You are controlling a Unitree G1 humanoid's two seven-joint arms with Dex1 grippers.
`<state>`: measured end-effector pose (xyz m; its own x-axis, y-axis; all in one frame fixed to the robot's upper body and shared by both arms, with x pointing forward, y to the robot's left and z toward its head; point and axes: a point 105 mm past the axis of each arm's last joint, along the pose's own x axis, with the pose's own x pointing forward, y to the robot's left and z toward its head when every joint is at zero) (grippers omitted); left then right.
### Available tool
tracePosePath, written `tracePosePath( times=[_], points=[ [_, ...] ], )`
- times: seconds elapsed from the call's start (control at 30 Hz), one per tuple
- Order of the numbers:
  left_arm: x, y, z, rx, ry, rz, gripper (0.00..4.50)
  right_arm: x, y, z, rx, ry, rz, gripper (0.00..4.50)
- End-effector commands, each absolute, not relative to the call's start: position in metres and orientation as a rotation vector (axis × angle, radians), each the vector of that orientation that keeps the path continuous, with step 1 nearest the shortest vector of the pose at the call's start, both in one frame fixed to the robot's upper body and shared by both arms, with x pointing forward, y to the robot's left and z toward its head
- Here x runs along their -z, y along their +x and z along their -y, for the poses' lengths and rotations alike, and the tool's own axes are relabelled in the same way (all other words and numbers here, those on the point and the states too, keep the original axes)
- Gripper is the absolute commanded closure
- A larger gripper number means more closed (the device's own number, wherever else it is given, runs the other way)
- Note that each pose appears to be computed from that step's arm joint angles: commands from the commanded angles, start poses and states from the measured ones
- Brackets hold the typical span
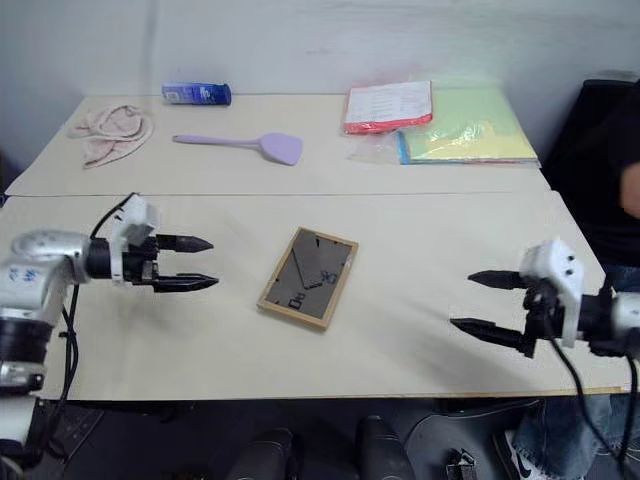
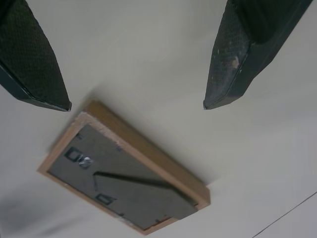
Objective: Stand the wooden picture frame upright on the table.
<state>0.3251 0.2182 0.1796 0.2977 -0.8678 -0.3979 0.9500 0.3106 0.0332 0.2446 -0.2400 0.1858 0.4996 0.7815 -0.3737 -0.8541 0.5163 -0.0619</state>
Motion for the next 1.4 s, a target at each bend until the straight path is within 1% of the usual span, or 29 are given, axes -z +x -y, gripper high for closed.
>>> tracePosePath(
  times=[0.03, 0.27, 0.37, 0.43, 0.53, 0.6, 0.63, 0.67, 0.83, 0.9, 0.93, 0.97, 1.0, 1.07, 1.13, 1.2, 1.27, 1.33, 1.37, 1.4],
  points=[
    [-0.176, 0.32, -0.218, 1.298, 0.317, -0.367, 0.0, -0.192, 0.246, 0.242, -0.998, -0.23, -0.292, 0.02],
    [-0.17, 0.33, -0.211, 1.266, 0.324, -0.35, 0.0, -0.186, 0.249, 0.235, -0.97, -0.236, -0.279, 0.02],
    [-0.168, 0.346, -0.209, 1.193, 0.364, -0.312, 0.0, -0.183, 0.256, 0.23, -0.948, -0.274, -0.259, 0.02],
    [-0.161, 0.358, -0.203, 1.156, 0.407, -0.314, 0.0, -0.18, 0.267, 0.226, -0.924, -0.293, -0.25, 0.02],
    [-0.15, 0.37, -0.188, 1.161, 0.507, -0.302, 0.61, -0.171, 0.289, 0.218, -0.885, -0.343, -0.241, 0.64],
    [-0.142, 0.375, -0.173, 1.183, 0.536, -0.3, 1.22, -0.164, 0.303, 0.208, -0.882, -0.366, -0.245, 1.33],
    [-0.14, 0.376, -0.167, 1.196, 0.54, -0.296, 1.61, -0.161, 0.308, 0.203, -0.89, -0.374, -0.245, 1.77],
    [-0.137, 0.377, -0.158, 1.215, 0.549, -0.288, 1.86, -0.158, 0.313, 0.197, -0.902, -0.393, -0.244, 2.07],
    [-0.128, 0.376, -0.14, 1.262, 0.569, -0.297, 3.36, -0.15, 0.327, 0.181, -0.926, -0.436, -0.237, 3.73],
    [-0.119, 0.366, -0.13, 1.341, 0.566, -0.319, 3.89, -0.144, 0.332, 0.166, -0.966, -0.466, -0.226, 4.37],
    [-0.117, 0.36, -0.125, 1.374, 0.552, -0.325, 4.12, -0.143, 0.334, 0.16, -0.982, -0.475, -0.217, 4.5],
    [-0.116, 0.355, -0.121, 1.403, 0.525, -0.333, 4.38, -0.142, 0.335, 0.155, -0.99, -0.478, -0.212, 4.5],
    [-0.116, 0.351, -0.118, 1.416, 0.506, -0.338, 4.45, -0.142, 0.336, 0.152, -0.991, -0.478, -0.209, 4.5],
    [-0.118, 0.339, -0.11, 1.457, 0.451, -0.331, 4.45, -0.141, 0.335, 0.144, -1.006, -0.485, -0.196, 4.5],
    [-0.12, 0.333, -0.106, 1.446, 0.4, -0.317, 4.45, -0.14, 0.333, 0.139, -1.018, -0.489, -0.189, 4.5],
    [-0.116, 0.334, -0.113, 1.387, 0.325, -0.377, 4.45, -0.135, 0.328, 0.14, -1.034, -0.53, -0.2, 4.5],
    [-0.109, 0.334, -0.127, 1.307, 0.203, -0.516, 4.45, -0.132, 0.321, 0.142, -1.057, -0.583, -0.218, 4.5],
    [-0.106, 0.326, -0.139, 1.258, 0.031, -0.69, 4.06, -0.13, 0.311, 0.142, -1.096, -0.623, -0.241, 4.5],
    [-0.107, 0.322, -0.142, 1.242, -0.047, -0.748, 3.9, -0.129, 0.307, 0.141, -1.117, -0.649, -0.249, 4.5],
    [-0.11, 0.317, -0.143, 1.231, -0.119, -0.801, 3.6, -0.127, 0.303, 0.141, -1.14, -0.685, -0.258, 4.5]
  ],
)
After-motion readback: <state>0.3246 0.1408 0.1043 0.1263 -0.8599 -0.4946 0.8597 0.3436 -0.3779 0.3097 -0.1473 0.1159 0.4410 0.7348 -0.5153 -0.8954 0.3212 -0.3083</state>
